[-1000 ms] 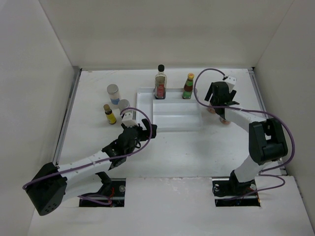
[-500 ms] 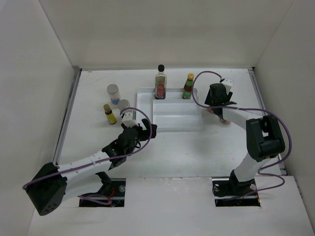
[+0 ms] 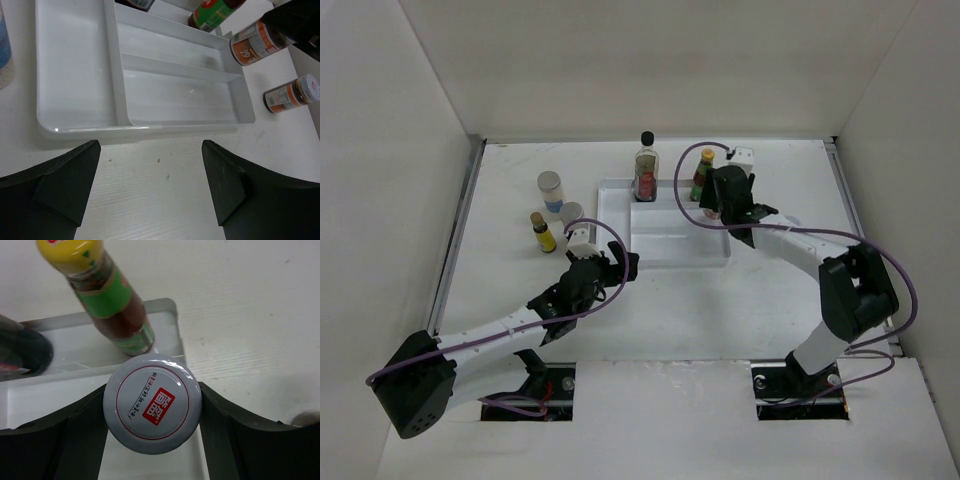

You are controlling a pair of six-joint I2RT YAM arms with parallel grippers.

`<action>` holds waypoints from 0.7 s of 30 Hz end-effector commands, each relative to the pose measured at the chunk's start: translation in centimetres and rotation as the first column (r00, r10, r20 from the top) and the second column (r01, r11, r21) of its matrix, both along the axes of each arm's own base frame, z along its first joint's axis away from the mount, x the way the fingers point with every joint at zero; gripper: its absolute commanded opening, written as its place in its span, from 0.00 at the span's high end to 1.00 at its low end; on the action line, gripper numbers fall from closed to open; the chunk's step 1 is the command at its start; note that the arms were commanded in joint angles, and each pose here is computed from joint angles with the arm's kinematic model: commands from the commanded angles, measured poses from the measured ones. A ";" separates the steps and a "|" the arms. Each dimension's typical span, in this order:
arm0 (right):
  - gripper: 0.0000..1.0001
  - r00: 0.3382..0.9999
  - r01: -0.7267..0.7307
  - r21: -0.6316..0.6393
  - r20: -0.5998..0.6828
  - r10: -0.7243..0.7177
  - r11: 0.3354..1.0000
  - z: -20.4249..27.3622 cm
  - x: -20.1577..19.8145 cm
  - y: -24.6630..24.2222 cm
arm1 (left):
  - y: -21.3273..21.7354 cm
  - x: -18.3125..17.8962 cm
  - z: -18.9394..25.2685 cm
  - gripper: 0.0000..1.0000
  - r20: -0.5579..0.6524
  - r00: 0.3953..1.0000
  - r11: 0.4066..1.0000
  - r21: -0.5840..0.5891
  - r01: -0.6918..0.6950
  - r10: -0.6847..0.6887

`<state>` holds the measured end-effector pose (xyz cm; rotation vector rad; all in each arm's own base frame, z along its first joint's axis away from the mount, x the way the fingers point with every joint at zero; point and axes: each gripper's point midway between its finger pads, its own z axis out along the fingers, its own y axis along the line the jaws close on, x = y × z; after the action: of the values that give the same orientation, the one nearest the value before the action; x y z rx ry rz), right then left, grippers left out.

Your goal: Organize the condiment bottles

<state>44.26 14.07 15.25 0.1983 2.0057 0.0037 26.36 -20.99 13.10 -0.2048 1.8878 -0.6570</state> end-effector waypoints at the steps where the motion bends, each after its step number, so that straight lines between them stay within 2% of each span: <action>1: 0.54 0.985 -0.028 0.095 0.173 0.011 0.995 5.4 3.2 3.0 | -0.2 0.5 2.2 0.18 0.050 0.999 0.998 -0.056 -0.006 0.009; 11: 0.50 0.993 -0.024 0.064 0.114 0.017 0.998 1.1 3.9 3.8 | -0.3 0.4 1.8 0.18 0.044 0.999 0.999 -0.053 -0.004 0.007; 17: 0.22 0.994 -0.018 0.062 0.105 0.012 0.998 1.0 3.3 3.3 | -0.3 0.4 1.7 0.18 0.041 0.999 0.999 -0.051 -0.003 0.005; 21: 0.13 0.991 -0.006 0.090 0.131 -0.006 0.996 2.5 2.1 2.2 | -0.3 0.4 1.6 0.18 0.044 0.999 0.998 -0.056 -0.003 0.006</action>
<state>45.92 16.72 12.12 0.1688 2.0315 0.0235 26.36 -21.02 13.23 -0.2059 1.8835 -0.6609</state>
